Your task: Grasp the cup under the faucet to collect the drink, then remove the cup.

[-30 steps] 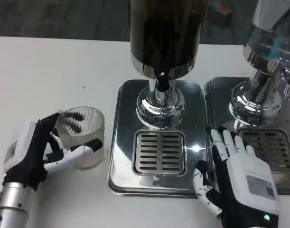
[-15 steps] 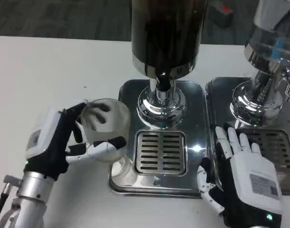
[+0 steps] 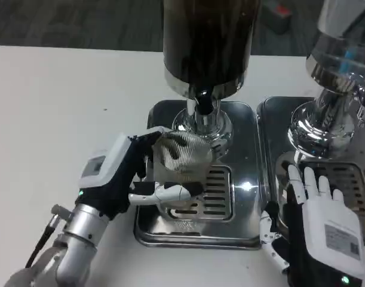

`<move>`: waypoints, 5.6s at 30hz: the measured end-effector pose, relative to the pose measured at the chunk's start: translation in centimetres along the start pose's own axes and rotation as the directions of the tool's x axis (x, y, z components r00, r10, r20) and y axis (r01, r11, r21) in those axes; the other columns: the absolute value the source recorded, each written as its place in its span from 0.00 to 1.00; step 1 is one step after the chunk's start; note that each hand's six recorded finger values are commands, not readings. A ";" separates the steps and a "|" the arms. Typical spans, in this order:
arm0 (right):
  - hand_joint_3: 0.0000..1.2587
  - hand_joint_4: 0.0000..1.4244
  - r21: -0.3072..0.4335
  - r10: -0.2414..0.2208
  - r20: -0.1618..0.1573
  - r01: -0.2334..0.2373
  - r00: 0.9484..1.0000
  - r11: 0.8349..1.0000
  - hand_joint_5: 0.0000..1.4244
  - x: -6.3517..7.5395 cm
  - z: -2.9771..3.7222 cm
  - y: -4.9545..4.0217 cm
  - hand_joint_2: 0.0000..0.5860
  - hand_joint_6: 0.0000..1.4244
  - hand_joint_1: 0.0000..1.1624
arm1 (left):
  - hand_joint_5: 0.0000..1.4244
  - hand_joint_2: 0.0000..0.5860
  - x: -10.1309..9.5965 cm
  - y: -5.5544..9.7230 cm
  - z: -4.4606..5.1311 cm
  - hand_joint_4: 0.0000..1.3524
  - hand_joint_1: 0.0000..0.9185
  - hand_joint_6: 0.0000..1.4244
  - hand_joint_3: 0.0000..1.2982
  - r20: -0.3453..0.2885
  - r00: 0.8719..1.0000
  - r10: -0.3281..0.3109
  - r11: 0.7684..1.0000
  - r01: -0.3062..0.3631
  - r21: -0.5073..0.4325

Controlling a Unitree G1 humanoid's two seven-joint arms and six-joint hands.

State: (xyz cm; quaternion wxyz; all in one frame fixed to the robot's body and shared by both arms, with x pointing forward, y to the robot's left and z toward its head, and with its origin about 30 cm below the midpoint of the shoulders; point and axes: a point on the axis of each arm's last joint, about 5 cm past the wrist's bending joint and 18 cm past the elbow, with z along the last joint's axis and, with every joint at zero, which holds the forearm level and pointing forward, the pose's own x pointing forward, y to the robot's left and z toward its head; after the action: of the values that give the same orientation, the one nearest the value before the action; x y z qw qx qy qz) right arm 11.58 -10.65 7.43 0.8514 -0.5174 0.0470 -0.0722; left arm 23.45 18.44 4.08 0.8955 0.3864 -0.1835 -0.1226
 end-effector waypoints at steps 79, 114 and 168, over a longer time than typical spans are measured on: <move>0.00 0.00 -0.096 0.045 -0.016 -0.046 0.999 0.994 0.00 0.8 0.42 -0.46 0.91 0.00 0.07 | 0.00 0.15 2.1 8.2 3.43 0.00 0.00 0.00 0.00 0.459 0.888 -0.024 0.872 0.243 -0.424; 0.00 0.00 -0.029 0.028 -0.042 -0.029 0.999 0.999 0.00 1.2 0.67 -0.31 0.93 0.00 0.07 | 0.00 0.15 3.6 8.5 5.77 0.00 0.00 0.00 0.00 0.606 0.758 -0.241 0.949 0.314 -0.015; 0.00 0.00 0.487 0.083 0.060 -0.102 0.995 0.868 0.00 2.2 -0.24 -1.92 0.38 0.00 0.54 | 0.02 0.19 3.6 8.2 6.09 0.00 0.00 0.00 0.00 0.610 0.747 -0.265 0.959 0.269 0.088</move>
State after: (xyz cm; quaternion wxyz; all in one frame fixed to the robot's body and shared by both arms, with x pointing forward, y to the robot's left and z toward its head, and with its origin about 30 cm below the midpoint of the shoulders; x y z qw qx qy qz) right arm 13.53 -12.10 9.01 0.9577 -0.2836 0.0362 -0.0313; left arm 24.76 18.72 14.84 0.7605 0.3451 -0.4079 -0.3690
